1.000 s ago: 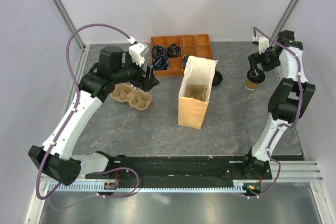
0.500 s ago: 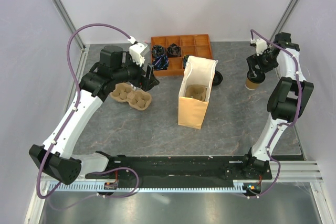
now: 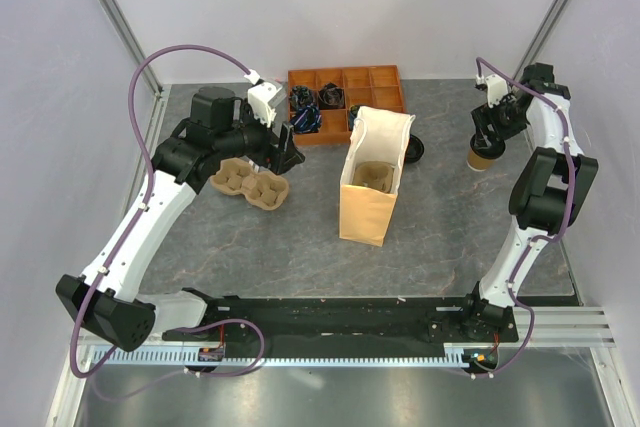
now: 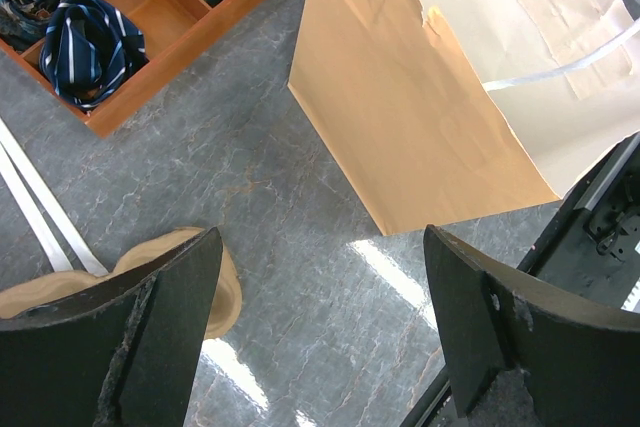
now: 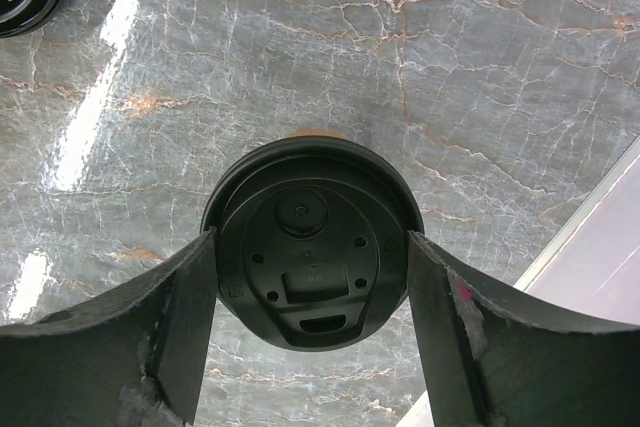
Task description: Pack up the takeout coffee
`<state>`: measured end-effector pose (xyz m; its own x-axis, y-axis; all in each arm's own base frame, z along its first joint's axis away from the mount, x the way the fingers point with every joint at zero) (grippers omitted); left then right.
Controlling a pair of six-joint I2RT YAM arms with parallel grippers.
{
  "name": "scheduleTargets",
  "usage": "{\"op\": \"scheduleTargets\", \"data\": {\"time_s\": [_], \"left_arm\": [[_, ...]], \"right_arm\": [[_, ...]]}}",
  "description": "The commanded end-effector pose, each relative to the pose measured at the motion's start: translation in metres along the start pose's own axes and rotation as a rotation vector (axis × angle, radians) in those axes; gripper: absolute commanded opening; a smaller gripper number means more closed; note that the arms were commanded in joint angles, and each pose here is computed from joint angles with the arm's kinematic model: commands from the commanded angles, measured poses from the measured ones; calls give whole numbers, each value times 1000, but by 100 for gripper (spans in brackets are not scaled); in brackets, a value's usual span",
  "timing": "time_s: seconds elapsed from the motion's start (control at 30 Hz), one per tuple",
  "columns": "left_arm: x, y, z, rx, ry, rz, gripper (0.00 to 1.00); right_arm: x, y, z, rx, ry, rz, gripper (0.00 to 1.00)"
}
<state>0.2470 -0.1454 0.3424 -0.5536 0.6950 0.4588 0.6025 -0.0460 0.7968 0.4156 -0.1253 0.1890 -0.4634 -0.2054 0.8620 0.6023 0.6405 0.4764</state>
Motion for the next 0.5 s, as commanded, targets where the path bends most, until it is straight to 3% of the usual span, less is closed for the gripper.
{"op": "scheduleTargets", "data": {"time_s": [0.0, 0.47], "left_arm": [[1, 7, -4, 13, -35, -35, 89], [-1, 9, -3, 10, -35, -35, 89]], "right_arm": [[7, -3, 3, 20, -5, 25, 70], [38, 6, 9, 48, -14, 3, 62]]}}
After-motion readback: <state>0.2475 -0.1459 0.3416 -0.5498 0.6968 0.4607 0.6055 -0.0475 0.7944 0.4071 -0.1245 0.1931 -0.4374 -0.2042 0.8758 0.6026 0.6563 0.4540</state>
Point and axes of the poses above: each gripper's point midway between its finger pads, its own x axis back along the fingers, its own z axis along the line the jaws close on, y = z × x, the point moved 9 cm from there along x, back along the fingers, and after that the axes turned 15 degrees about x, right-handed, at the moved point
